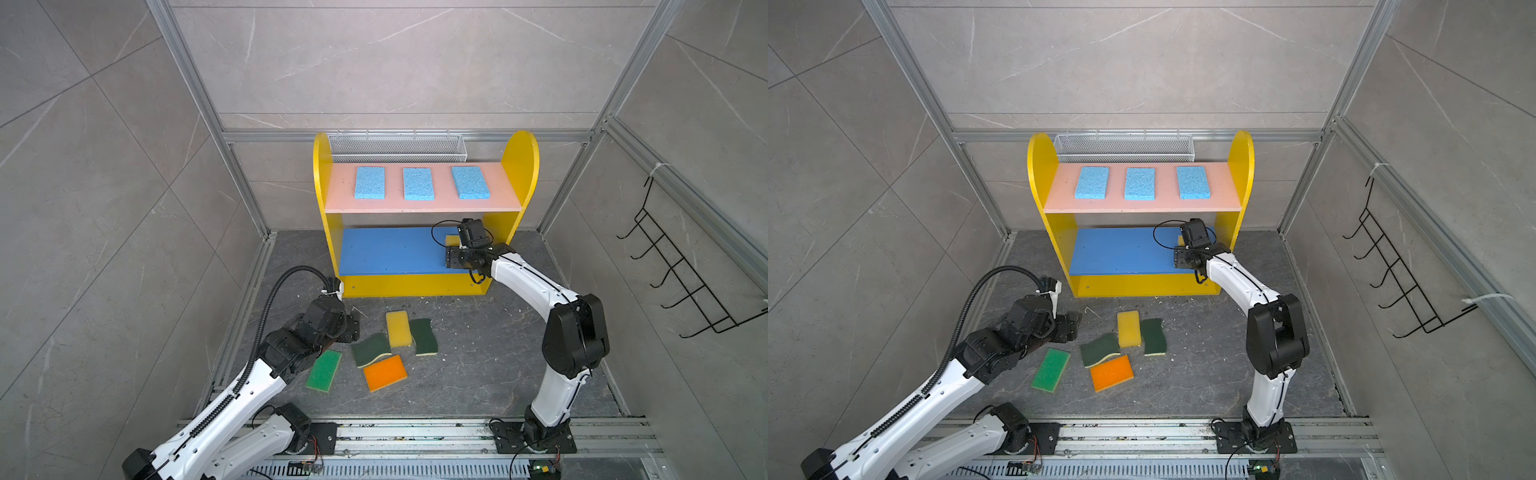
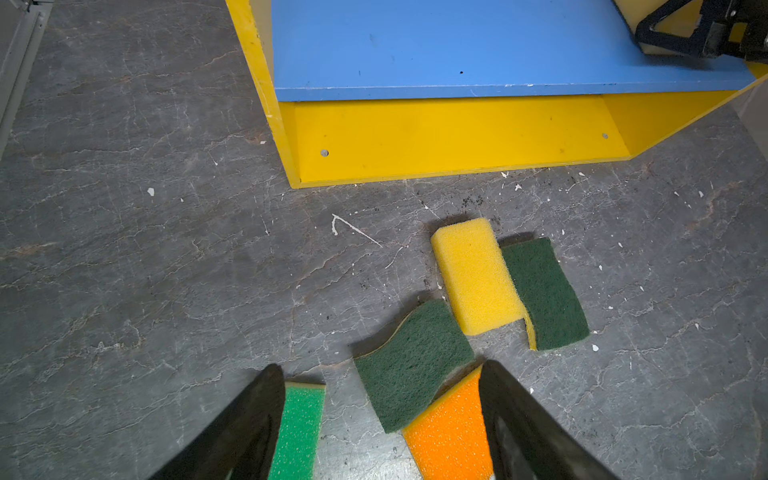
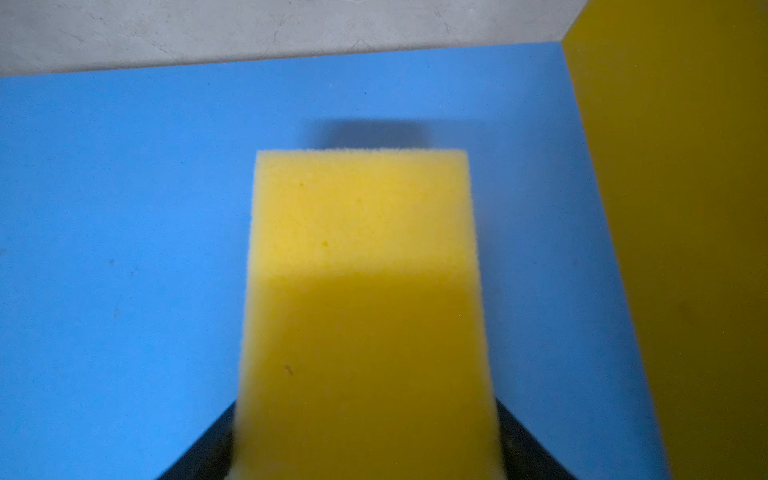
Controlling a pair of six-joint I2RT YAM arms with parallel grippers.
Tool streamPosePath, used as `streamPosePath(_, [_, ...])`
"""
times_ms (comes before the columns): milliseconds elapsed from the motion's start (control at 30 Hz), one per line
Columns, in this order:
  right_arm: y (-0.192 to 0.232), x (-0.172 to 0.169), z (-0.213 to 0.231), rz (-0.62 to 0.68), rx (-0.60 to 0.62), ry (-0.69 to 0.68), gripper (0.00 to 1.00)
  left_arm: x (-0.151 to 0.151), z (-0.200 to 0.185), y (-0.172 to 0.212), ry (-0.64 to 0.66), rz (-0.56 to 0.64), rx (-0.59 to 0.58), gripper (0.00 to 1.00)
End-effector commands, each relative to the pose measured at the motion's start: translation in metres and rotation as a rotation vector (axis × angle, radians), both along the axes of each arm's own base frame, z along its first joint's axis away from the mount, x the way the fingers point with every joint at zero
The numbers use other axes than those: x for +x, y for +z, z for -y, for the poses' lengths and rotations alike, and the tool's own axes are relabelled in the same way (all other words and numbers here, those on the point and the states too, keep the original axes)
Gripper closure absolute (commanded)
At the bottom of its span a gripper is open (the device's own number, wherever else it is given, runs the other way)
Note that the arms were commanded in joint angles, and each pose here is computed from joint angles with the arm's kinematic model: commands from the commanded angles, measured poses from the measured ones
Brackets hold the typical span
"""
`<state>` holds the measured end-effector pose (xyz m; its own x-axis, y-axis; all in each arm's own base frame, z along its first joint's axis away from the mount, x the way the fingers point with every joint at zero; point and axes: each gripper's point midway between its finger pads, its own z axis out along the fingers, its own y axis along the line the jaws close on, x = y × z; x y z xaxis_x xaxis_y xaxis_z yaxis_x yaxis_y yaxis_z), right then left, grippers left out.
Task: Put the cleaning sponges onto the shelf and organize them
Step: 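Lower the yellow sponge onto the blue shelf with the right gripper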
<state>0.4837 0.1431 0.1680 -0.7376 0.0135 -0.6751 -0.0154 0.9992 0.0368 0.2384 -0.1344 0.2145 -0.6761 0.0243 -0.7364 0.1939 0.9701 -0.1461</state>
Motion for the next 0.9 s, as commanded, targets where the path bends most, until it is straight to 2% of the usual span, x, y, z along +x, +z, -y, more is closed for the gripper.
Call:
streamPosePath(0, [0.005, -0.001, -0.004, -0.008, 0.025, -0.008, 0.24, 0.001, -0.004, 0.011, 0.023, 0.034, -0.008, 0.24])
streamPosePath(433, [0.001, -0.012, -0.005, -0.031, -0.045, 0.065, 0.24, 0.0, -0.008, 0.012, 0.035, 0.04, -0.006, 0.24])
streamPosePath(867, [0.007, -0.014, 0.004, -0.035, -0.071, 0.022, 0.17, -0.002, -0.009, 0.016, 0.036, 0.045, -0.013, 0.24])
